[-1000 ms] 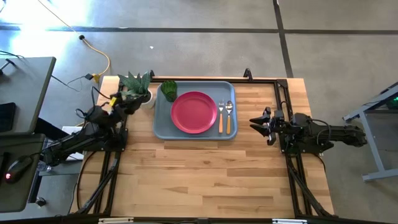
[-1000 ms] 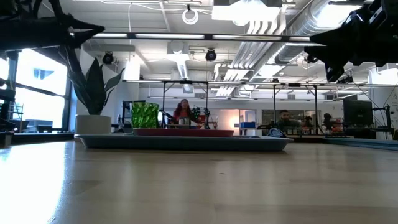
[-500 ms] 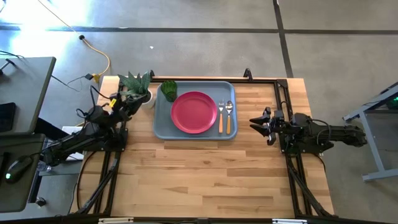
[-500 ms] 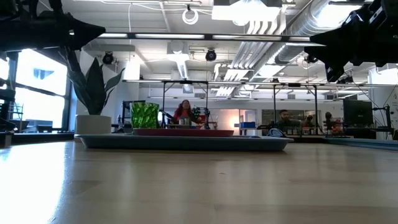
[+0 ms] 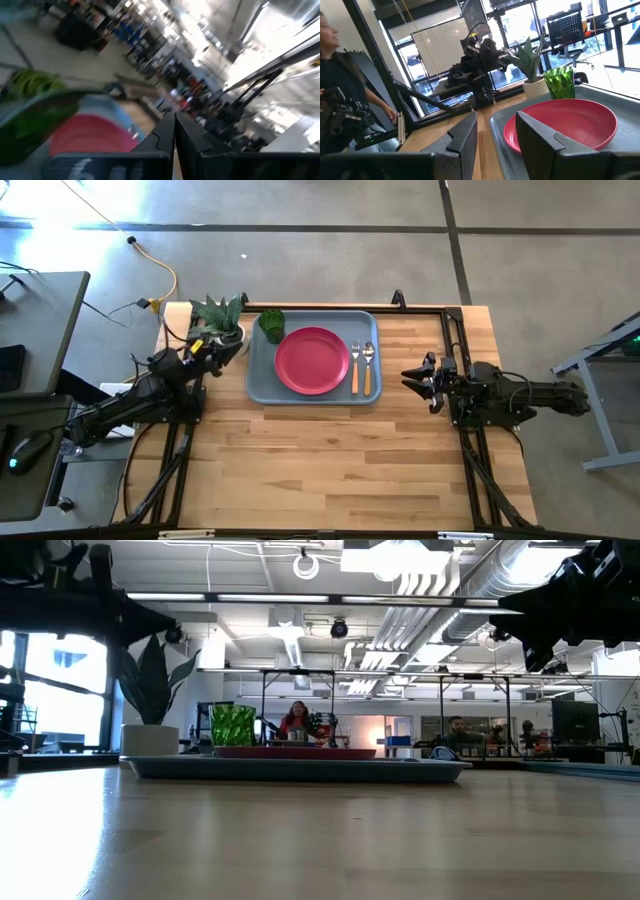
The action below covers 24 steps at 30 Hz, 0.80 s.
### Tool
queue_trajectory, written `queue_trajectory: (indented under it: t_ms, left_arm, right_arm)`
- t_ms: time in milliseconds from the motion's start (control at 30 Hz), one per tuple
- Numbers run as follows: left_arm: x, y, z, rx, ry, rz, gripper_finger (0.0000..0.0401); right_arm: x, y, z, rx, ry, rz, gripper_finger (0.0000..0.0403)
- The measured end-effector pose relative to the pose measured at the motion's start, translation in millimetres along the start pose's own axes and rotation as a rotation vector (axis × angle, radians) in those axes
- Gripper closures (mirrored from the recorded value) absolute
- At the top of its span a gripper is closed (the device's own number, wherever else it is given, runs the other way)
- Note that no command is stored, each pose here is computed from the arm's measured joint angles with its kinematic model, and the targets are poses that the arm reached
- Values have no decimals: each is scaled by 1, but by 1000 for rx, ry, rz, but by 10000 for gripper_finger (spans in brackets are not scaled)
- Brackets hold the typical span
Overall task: Pick and place plate/cup/fork/spoon on tray
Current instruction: Return to Home Position
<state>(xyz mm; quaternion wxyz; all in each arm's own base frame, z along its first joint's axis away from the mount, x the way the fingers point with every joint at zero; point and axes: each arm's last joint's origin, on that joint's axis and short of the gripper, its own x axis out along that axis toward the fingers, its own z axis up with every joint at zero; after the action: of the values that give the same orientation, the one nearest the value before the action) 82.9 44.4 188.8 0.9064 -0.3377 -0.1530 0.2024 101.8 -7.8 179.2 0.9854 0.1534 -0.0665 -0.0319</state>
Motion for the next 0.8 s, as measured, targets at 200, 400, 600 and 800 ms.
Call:
queue_trajectory:
  t_ms: [200,400,600,800]
  left_arm:
    - [-1,9,-10,1,103,95,398]
    - [-2,12,-13,1,133,123,398]
    - [-2,12,-13,2,133,123,398]
    - [-2,12,-13,2,133,123,398]
  right_arm:
    - [0,0,0,0,3,-1,277]
    - [0,0,0,0,3,-1,277]
    - [0,0,0,0,3,-1,277]
    - [0,0,0,0,3,-1,277]
